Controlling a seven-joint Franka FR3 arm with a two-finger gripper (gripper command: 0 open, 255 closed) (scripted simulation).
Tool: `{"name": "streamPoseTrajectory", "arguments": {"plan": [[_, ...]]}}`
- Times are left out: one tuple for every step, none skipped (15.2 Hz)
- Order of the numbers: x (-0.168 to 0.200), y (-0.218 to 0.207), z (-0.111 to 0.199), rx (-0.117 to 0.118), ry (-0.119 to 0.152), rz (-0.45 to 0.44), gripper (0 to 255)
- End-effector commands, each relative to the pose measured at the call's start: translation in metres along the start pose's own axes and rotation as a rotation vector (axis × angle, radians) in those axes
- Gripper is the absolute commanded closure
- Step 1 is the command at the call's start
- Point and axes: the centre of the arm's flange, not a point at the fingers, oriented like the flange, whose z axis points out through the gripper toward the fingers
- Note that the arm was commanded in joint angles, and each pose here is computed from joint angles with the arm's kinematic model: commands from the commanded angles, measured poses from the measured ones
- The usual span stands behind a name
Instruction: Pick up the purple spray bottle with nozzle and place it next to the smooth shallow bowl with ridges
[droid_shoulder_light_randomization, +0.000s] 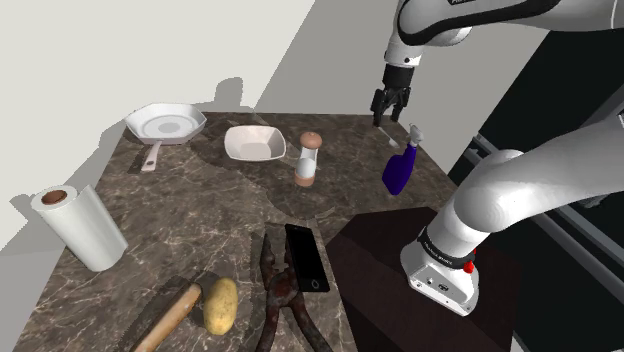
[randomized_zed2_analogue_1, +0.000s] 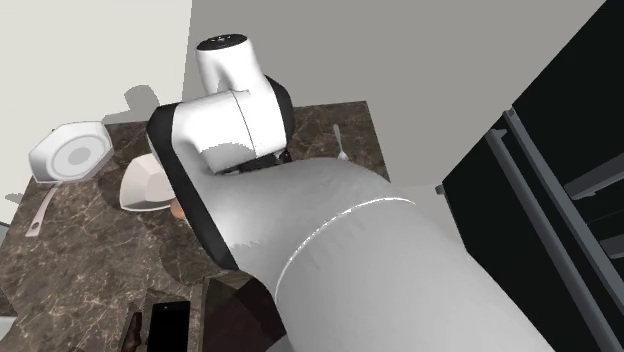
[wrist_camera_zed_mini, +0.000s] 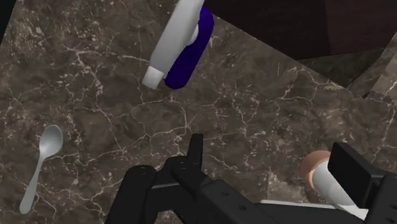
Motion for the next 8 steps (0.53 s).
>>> {"name": "streamPoseTrajectory", "arguments": {"plan": [[0.008,0.017,0.018,0.008,-0.031,0.006,0],[0.011,0.027,0.027,0.012,-0.047,0.010,0],[0.013,0.037,0.037,0.016,-0.062,0.013,0],[0.016,0.047,0.046,0.020,-0.077,0.016,0],[0.018,0.057,0.056,0.024,-0.093,0.020,0],[0.020,0.067,0.066,0.028,-0.108,0.023,0],[0.022,0.077,0.075,0.032,-0.124,0.027,0],[0.023,0.086,0.085,0.036,-0.139,0.030,0]]}}
